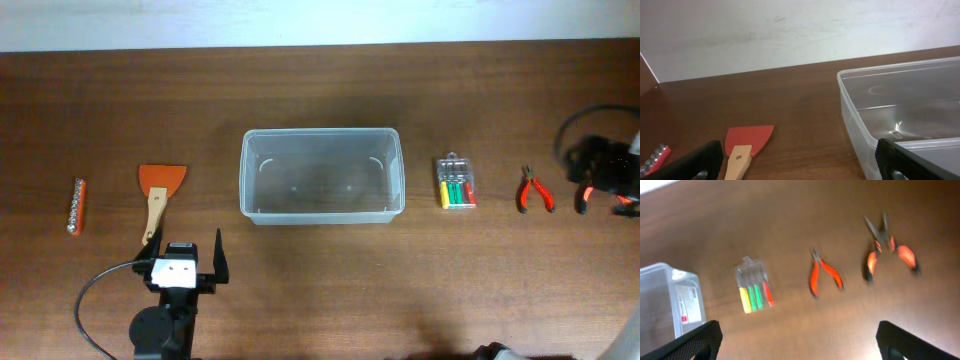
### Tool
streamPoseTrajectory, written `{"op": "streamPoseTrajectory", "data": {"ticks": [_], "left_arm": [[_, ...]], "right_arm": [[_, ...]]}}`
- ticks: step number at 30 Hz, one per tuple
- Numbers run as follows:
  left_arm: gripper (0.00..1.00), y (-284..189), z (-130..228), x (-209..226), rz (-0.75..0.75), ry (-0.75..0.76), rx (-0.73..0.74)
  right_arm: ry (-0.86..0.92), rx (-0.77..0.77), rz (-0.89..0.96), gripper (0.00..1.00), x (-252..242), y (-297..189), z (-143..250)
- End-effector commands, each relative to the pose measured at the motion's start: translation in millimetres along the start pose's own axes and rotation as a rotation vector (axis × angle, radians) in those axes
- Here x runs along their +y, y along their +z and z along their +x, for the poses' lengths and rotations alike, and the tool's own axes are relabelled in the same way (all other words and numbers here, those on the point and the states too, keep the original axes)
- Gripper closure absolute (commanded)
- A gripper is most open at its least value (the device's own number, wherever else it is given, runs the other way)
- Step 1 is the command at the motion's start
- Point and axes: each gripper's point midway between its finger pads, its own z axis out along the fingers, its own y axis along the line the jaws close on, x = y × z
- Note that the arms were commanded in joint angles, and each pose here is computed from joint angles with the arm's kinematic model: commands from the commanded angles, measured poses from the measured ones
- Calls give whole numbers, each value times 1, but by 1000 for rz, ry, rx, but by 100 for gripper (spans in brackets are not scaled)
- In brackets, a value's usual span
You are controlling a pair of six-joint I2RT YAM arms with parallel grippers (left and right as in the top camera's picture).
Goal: Pack container
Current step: 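Move the right gripper over the orange-black long-nose pliers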
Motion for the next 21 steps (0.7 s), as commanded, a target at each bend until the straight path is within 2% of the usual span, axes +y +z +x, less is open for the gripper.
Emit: {"op": "streamPoseTrajectory", "data": {"ticks": [1,6,12,18,21], "left_arm": [[1,0,1,2,-12,12,-2],[1,0,1,2,-12,12,-2],[1,0,1,2,-12,12,-2],[1,0,1,2,-12,12,-2],[1,0,1,2,-12,12,-2]], "right_arm": [[101,0,-51,1,-20,-4,-10],[190,-11,-96,1,-41,1,-13],[184,-31,-93,1,-49,11,-22],[131,-57,86,1,-89,39,-42],[89,-14,187,1,-109,62,-43]]}}
